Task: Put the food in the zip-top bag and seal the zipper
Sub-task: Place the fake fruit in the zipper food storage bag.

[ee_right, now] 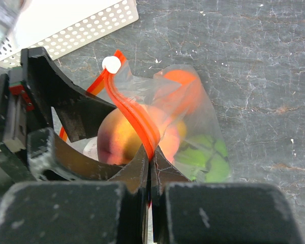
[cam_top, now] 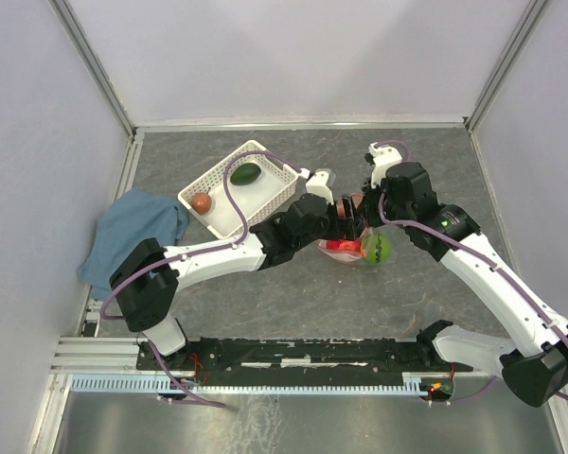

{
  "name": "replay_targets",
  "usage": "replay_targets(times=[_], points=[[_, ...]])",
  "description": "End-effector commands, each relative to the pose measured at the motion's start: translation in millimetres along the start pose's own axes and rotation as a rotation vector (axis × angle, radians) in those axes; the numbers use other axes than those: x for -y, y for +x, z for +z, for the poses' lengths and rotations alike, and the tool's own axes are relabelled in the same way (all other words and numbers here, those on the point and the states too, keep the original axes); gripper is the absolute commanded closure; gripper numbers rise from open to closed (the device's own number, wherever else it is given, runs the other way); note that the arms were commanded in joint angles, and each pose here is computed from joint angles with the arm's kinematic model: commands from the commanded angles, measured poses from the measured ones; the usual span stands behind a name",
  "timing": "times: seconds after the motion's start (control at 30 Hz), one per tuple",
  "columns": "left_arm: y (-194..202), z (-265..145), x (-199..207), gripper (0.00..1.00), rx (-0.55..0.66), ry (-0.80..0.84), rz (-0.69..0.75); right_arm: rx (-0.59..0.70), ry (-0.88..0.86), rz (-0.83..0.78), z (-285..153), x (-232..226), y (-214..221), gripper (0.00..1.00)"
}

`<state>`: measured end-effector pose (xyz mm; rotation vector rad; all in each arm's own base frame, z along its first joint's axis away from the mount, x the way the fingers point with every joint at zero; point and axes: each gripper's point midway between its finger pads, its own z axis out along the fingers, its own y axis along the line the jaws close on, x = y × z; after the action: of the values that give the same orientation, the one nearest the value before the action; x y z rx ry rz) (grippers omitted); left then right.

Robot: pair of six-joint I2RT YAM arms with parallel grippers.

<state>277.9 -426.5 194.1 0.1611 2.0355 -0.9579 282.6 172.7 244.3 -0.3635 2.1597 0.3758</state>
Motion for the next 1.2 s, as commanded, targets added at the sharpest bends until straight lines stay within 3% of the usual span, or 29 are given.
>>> replay_targets(times=[0.0,0.37,0.63,0.9,1.17], points=[[-24.5,3.6,22.8,0.08,0.08,0.031,0.001,0.071,-0.041,0.016,-0.9,-9.3,-17.6,0.98],[-28.4,-12.7,20.1,0.01,0.052,0.001,0.057,0.065,-0.025,0.016,1.6,-6.1,-13.2,0.98],[-49.0,-53.9,27.1,0.0,0.041,0.001,0.102,0.069,0.005,0.012,0.3,-0.4,-13.2,0.98],[-44.7,-90.6,-10.2,0.0,0.011,-0.147,0.126,0.07,-0.001,0.013,0.9,-1.7,-14.9,0.98],[-19.3,-79.8,-44.5,0.13,-0.039,-0.265,0.104,0.065,-0.007,0.014,0.8,-3.0,-14.4,0.98]])
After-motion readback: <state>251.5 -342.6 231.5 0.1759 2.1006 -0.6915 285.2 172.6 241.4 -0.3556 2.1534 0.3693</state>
